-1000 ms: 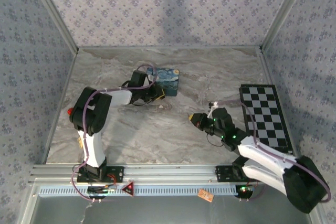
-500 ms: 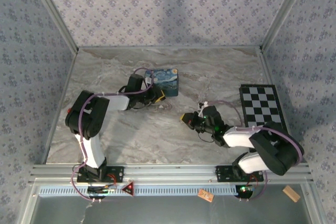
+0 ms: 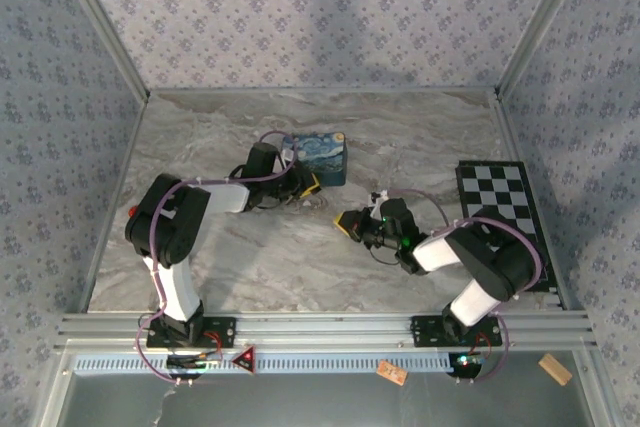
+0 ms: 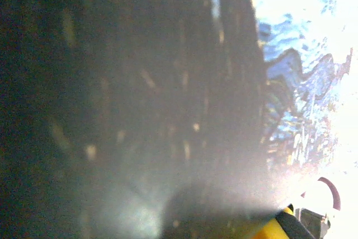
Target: Unlock the padlock with the key
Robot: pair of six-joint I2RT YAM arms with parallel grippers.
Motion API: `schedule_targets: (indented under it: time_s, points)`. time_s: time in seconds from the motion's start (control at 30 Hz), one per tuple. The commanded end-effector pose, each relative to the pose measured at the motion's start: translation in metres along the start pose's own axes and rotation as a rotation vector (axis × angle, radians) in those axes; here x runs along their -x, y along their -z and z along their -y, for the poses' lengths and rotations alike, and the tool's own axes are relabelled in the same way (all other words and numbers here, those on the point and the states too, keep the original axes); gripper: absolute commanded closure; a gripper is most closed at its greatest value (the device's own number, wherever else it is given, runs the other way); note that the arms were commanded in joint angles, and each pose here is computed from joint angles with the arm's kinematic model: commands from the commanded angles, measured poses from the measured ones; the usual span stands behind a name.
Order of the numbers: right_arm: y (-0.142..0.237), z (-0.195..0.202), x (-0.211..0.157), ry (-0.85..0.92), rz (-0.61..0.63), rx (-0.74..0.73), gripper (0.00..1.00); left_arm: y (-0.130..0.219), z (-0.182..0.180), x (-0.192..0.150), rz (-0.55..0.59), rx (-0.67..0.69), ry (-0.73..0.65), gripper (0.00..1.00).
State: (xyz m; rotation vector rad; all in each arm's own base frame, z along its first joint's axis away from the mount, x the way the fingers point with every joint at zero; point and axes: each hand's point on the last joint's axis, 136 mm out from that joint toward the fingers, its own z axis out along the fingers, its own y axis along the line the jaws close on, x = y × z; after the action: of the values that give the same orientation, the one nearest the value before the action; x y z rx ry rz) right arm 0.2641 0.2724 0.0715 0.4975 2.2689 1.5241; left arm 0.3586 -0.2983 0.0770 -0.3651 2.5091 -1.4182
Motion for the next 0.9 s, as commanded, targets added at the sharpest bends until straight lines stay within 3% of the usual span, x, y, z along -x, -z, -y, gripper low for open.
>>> schedule_targets:
  time_s: [0.0,0.87]
  points:
    - [-0.005,-0.028,0.006,-0.016,0.000,0.108,1.00,0.002,0.031,-0.004,-0.032,-0.083,-0.023,0.99]
    - [-0.015,-0.020,0.027,-0.042,0.066,0.190,1.00,0.002,0.030,-0.003,-0.014,-0.095,0.009,0.98]
